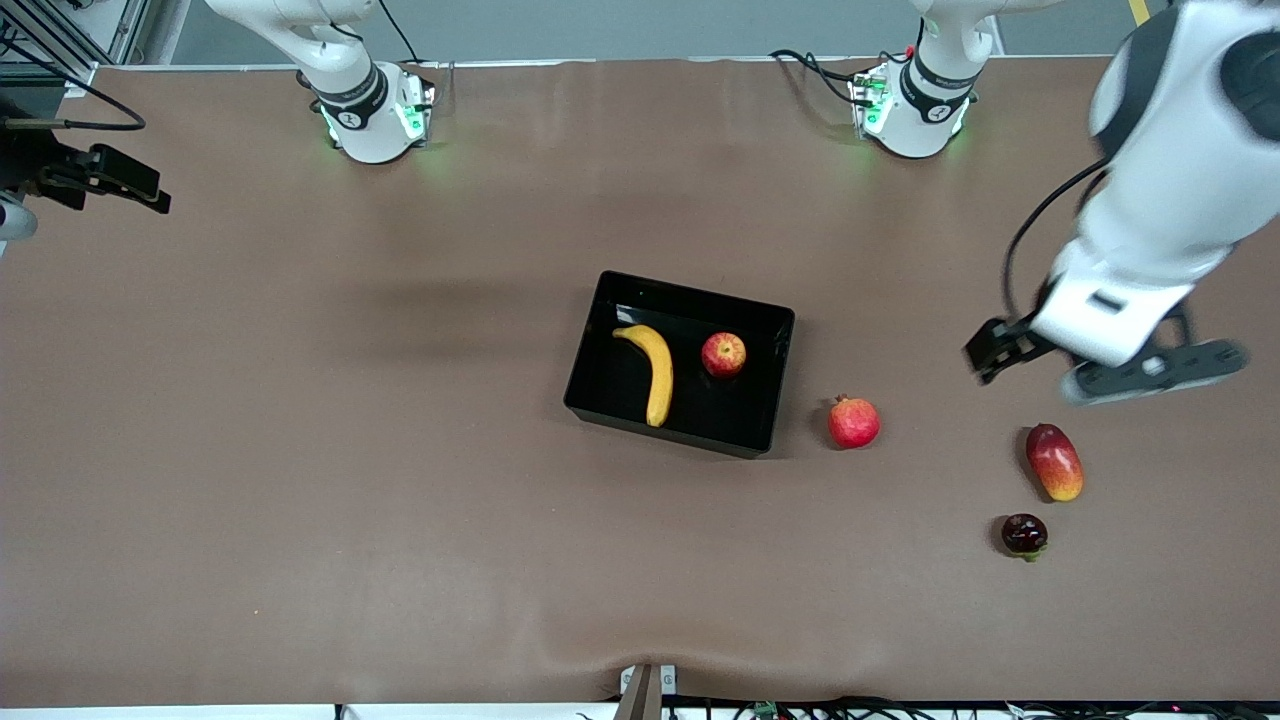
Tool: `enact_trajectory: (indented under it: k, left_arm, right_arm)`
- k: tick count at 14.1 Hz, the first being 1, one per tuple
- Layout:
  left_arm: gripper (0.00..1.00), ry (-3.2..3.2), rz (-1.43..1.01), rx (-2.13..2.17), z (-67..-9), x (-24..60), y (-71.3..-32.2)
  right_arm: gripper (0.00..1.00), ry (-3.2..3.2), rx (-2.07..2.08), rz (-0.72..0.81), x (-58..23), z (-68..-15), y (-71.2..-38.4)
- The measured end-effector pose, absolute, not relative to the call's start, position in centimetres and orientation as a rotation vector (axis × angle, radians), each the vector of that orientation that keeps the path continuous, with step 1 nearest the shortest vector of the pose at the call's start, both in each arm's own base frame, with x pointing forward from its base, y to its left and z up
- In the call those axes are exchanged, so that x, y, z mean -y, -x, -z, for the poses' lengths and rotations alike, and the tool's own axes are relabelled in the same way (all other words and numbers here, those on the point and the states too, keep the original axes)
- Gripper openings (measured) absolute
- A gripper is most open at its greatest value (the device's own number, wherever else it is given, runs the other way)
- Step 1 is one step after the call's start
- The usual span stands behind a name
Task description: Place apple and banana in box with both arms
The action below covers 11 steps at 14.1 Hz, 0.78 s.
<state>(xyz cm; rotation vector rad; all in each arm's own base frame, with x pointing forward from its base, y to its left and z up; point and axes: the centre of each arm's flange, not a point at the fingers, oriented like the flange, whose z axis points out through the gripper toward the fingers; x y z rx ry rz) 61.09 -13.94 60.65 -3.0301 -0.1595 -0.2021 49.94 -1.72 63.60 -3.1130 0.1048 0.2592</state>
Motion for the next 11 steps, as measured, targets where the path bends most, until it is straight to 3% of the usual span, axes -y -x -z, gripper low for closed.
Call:
enact_trajectory:
  k: [5,11]
  left_arm:
    - [1.00,3.052,0.122,0.023,-65.5,7.8,-57.5]
    - [1.00,3.078,0.031,0.044,-66.3,4.7,-52.6]
  right_arm:
    - [1.00,3.112,-0.105,-0.269,1.7,-63.6,-49.9]
    - [1.00,3.113,-0.102,-0.270,1.6,-63.6,-49.9]
